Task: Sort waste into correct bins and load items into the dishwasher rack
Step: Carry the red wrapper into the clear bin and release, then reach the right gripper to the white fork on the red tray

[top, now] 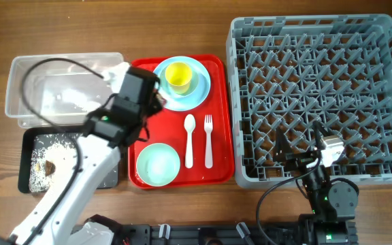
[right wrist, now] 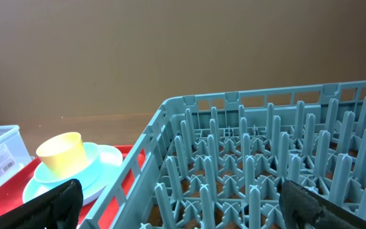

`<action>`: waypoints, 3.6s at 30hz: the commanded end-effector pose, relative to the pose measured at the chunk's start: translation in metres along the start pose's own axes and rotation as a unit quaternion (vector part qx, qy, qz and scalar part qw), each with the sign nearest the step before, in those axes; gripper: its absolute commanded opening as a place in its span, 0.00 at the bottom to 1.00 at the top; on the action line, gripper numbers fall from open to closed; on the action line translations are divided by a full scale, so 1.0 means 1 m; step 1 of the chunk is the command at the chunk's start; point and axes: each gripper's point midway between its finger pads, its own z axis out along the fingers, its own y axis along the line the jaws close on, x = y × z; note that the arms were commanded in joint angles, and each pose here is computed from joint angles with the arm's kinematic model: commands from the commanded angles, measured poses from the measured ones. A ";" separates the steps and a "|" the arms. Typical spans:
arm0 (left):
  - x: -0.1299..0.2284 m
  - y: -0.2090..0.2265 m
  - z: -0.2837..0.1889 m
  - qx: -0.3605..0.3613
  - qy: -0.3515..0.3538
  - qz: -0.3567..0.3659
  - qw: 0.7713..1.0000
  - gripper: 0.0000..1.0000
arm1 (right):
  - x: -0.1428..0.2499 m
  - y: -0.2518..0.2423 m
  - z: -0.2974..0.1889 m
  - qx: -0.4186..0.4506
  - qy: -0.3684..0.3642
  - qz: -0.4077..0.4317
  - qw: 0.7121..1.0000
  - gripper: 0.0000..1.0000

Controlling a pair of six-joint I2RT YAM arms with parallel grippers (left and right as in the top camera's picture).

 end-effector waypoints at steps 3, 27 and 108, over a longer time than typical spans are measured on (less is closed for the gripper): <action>-0.058 0.077 0.012 -0.107 -0.069 -0.087 0.988 0.04 | -0.001 0.000 0.000 -0.001 -0.004 0.001 1.000 1.00; -0.115 0.062 -0.001 0.045 -0.103 -0.169 0.979 0.92 | -0.001 0.000 0.000 -0.001 -0.004 0.001 1.000 1.00; -0.096 0.055 -0.017 0.068 -0.064 -0.164 0.982 1.00 | -0.013 0.139 0.107 -0.056 0.507 0.013 0.860 0.27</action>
